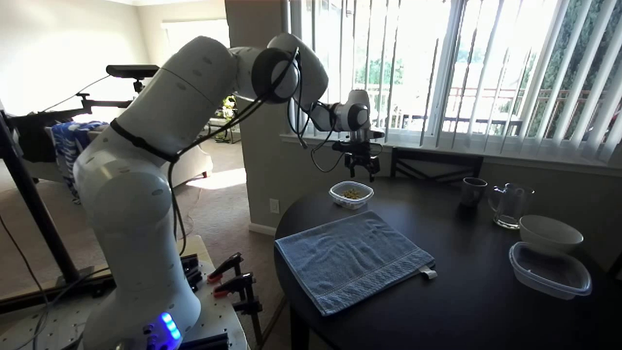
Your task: Place the contents in the container on the left on the blue towel.
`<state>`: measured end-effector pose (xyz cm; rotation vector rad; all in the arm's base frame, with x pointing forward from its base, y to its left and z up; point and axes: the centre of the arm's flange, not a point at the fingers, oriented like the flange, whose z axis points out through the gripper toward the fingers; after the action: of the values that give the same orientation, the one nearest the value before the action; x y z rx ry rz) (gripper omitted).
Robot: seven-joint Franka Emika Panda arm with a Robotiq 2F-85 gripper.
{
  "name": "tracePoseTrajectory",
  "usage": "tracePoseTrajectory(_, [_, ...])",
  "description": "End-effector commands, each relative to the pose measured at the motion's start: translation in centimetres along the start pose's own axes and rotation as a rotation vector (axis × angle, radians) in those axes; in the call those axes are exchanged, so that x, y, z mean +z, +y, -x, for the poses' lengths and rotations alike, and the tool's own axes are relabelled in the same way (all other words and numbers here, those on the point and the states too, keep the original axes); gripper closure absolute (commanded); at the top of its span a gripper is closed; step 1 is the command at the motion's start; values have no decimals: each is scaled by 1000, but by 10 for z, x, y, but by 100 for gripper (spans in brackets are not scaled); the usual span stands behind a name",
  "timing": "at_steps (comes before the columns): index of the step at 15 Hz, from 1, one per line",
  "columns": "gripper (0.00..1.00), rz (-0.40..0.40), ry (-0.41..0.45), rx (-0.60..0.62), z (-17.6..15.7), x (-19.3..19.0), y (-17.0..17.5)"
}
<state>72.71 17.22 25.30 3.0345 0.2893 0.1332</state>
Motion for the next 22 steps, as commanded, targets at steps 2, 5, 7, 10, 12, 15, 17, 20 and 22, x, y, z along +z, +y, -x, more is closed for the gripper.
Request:
tracePoseTrajectory(2, [0, -76, -110, -53, -52, 38, 18])
tracePoseTrajectory(5, [0, -81, -184, -116, -55, 53, 4])
tracePoseTrajectory(7, [0, -63, -241, -169, -53, 63, -11])
tracePoseTrajectory(10, [0, -62, -277, -163, -52, 78, -20])
tracePoseTrajectory(12, [0, -90, -272, -156, -56, 88, -16])
tracePoseTrajectory(15, [0, -130, -238, -115, -67, 96, -8])
tracePoseTrajectory(17, [0, -147, -224, -97, -74, 98, -6])
tracePoseTrajectory(20, [32, -154, -204, -108, -78, 101, -7])
tracePoseTrajectory(22, [46, -154, -199, -103, -78, 102, -8])
